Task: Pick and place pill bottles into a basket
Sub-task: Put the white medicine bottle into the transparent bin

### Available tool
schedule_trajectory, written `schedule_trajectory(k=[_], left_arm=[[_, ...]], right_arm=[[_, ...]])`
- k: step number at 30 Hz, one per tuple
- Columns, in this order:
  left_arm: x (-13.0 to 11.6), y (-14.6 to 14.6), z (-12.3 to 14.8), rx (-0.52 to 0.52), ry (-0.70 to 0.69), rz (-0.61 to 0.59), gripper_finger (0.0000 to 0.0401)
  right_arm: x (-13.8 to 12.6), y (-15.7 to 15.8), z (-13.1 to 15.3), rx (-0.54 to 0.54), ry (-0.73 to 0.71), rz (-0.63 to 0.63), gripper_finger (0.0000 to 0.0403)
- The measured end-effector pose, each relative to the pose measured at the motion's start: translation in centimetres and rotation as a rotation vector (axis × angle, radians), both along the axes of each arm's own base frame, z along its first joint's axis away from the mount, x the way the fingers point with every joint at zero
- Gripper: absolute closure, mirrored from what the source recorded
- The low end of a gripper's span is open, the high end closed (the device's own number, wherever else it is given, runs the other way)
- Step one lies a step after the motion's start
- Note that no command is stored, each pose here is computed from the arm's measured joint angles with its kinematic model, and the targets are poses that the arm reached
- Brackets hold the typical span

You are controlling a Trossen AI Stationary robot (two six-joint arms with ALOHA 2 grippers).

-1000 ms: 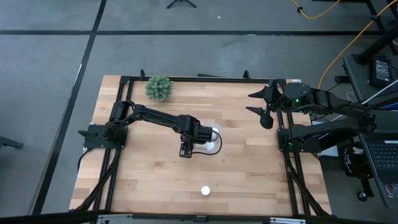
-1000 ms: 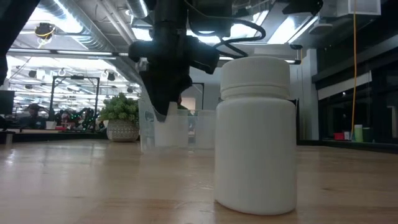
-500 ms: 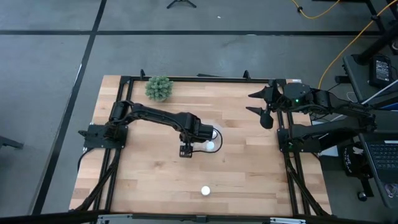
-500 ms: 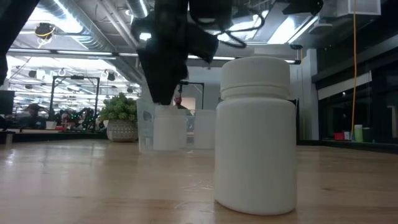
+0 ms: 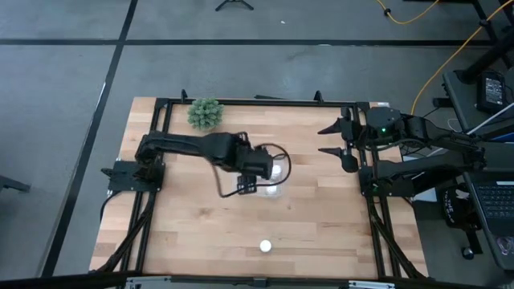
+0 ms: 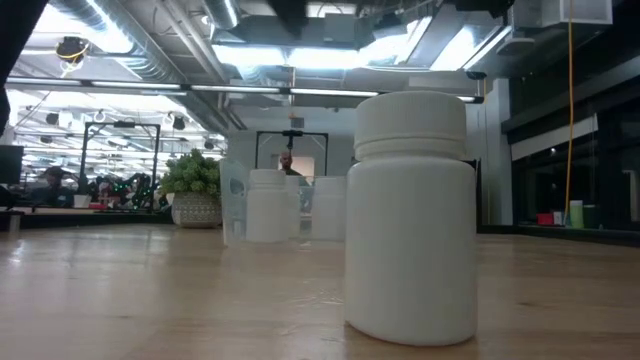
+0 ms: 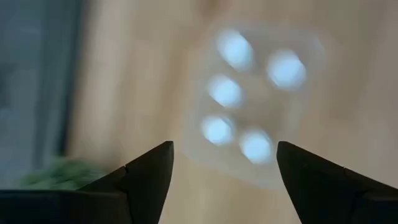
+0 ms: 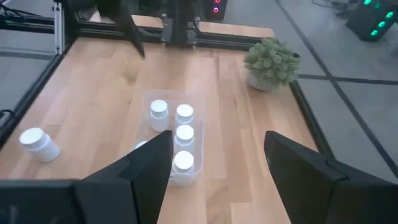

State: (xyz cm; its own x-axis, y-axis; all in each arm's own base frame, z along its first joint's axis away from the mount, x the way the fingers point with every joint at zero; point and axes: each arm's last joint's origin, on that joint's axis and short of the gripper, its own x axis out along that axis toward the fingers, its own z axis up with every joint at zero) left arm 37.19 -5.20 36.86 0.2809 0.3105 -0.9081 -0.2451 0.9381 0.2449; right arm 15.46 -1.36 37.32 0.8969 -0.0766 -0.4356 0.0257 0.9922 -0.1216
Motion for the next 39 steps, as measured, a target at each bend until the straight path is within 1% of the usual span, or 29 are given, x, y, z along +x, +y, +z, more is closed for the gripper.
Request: schedule_trajectory(k=[4,7,9,11,15,18,20,22,24,27,31,33,35,37,39], left_arm=[[-1.4,-1.1,3.1,0.206,-0.205,0.131,0.0123],[-3.6,-1.3,5.9,0.385,-0.347,0.204,0.0123],[-5.2,-1.1,7.6,0.476,-0.429,0.241,0.0123],[-6.9,-0.5,9.2,0.513,-0.485,0.267,0.0123],[-10.3,1.1,12.1,0.513,-0.557,0.298,0.0123],[-12.5,2.7,13.6,0.548,-0.55,0.284,0.0123],[-13.5,3.9,14.3,0.554,-0.519,0.244,0.0123],[-14.1,5.4,15.0,0.519,-0.499,0.181,0.0123],[-14.6,7.1,15.6,0.445,-0.506,0.095,0.0123],[-14.6,10.0,16.2,0.332,-0.566,-0.065,0.0123],[-14.3,14.2,15.5,0.24,-0.664,-0.179,0.0123],[-13.9,16.4,14.1,0.133,-0.7,-0.231,0.0123],[-13.0,18.4,11.8,-0.036,-0.745,-0.296,0.0123],[-11.8,19.8,8.6,-0.218,-0.783,-0.347,0.0123],[-10.2,20.7,4.4,-0.355,-0.793,-0.35,0.0123]], right_arm=[[0.0,0.0,0.1,-0.035,-0.006,0.016,0.0148],[0.1,0.0,0.2,-0.093,-0.012,0.043,0.0148],[0.1,0.0,0.3,-0.13,-0.022,0.058,0.0148],[0.2,0.0,0.4,-0.144,-0.035,0.063,0.0148],[0.3,0.0,0.4,-0.142,-0.037,0.061,0.0148],[0.3,0.0,0.4,-0.103,-0.042,0.043,0.0148],[0.5,-0.1,0.5,-0.076,-0.051,0.024,0.0148],[0.6,-0.1,0.4,-0.055,-0.048,0.014,0.0148],[0.7,-0.1,0.4,-0.054,-0.047,0.013,0.0148],[1.0,-0.1,0.2,-0.055,-0.036,0.013,0.0148],[1.2,-0.2,0.1,-0.065,-0.026,-0.007,0.0148],[1.4,-0.2,0.0,-0.064,-0.02,-0.009,0.0148],[1.4,-0.2,0.0,-0.041,-0.019,-0.021,0.0148],[1.5,-0.2,-0.1,-0.01,-0.019,-0.035,0.0148],[1.6,-0.3,-0.1,0.021,-0.017,-0.05,0.0148]])
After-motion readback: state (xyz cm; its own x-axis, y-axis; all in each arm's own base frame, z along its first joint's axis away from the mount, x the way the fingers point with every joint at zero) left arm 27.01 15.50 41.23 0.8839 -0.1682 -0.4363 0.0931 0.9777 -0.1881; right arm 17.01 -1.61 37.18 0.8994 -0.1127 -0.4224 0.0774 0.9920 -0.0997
